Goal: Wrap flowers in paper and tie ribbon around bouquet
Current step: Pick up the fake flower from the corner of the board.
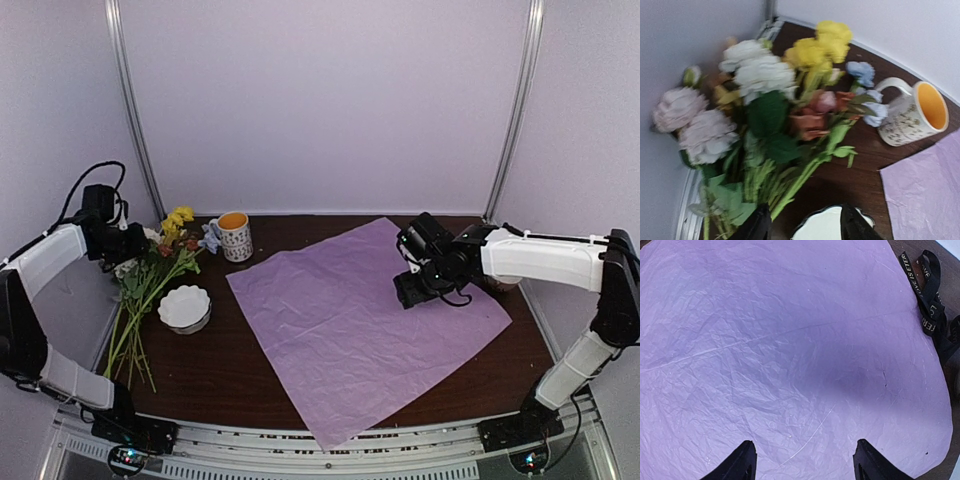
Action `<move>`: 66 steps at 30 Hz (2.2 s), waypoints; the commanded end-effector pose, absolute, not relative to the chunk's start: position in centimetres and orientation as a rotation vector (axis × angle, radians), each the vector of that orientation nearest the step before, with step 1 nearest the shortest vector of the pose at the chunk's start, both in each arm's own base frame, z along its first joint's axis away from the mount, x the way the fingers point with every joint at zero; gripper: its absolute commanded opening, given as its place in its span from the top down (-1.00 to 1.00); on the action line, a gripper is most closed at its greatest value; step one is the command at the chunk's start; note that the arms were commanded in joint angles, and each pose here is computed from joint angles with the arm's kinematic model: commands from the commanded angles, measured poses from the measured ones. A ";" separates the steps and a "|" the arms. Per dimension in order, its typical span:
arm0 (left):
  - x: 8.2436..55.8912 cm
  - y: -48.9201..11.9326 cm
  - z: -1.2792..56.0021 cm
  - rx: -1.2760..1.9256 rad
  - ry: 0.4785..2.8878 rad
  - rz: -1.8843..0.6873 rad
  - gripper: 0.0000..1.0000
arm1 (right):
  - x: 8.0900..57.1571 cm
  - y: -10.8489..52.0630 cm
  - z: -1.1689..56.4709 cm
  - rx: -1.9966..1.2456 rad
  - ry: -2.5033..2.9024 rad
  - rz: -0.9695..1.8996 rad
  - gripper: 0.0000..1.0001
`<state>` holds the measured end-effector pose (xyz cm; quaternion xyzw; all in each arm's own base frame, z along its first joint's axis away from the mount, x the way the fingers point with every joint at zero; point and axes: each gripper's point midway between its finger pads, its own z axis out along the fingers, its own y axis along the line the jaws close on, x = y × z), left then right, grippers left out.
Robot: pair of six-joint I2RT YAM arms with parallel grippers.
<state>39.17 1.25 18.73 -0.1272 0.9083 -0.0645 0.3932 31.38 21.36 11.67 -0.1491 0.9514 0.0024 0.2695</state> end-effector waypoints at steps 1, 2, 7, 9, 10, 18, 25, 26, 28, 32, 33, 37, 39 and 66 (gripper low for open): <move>34.8 6.8 15.8 -0.536 2.461 -0.024 0.07 | 31.3 21.5 13.0 -0.434 2.539 0.011 -0.36; 34.3 7.6 15.2 -0.545 2.489 0.009 0.15 | 31.4 21.5 12.9 -0.440 2.537 0.006 -0.36; 33.1 11.4 13.3 -0.676 2.546 0.066 0.64 | 32.2 21.8 12.4 -0.481 2.535 -0.045 -0.36; 32.9 12.2 13.0 -0.696 2.563 0.074 0.70 | 32.4 21.9 12.1 -0.502 2.538 -0.066 -0.36; 33.1 11.9 12.9 -0.685 2.569 0.044 0.75 | 32.6 21.9 11.9 -0.510 2.539 -0.077 -0.36; 33.2 5.1 12.3 -0.368 2.601 -0.014 0.43 | 32.9 22.3 11.0 -0.547 2.563 -0.101 -0.36; 33.4 5.2 8.4 -0.386 2.775 -0.027 0.70 | 33.2 22.2 11.6 -0.553 2.562 -0.124 -0.36; 33.4 5.3 8.3 -0.394 2.780 -0.016 0.74 | 33.1 22.1 11.7 -0.550 2.563 -0.127 -0.36; 33.4 5.7 8.2 -0.409 2.781 0.012 0.75 | 33.1 22.1 11.8 -0.541 2.562 -0.124 -0.37; 33.0 7.0 7.9 -0.424 2.789 0.105 0.71 | 33.0 22.0 11.4 -0.544 2.574 -0.132 -0.37; 33.0 7.2 7.7 -0.431 2.792 0.112 0.71 | 33.0 22.0 11.4 -0.548 2.577 -0.135 -0.37; 33.1 7.4 7.3 -0.425 2.802 0.132 0.72 | 33.2 22.3 11.5 -0.568 2.582 -0.139 -0.37; 33.0 8.0 7.1 -0.421 2.807 0.180 0.72 | 33.3 22.3 11.8 -0.570 2.575 -0.141 -0.37; 35.4 7.4 12.4 -0.390 2.636 0.090 1.00 | 32.7 21.4 12.8 -0.551 2.563 -0.153 -0.38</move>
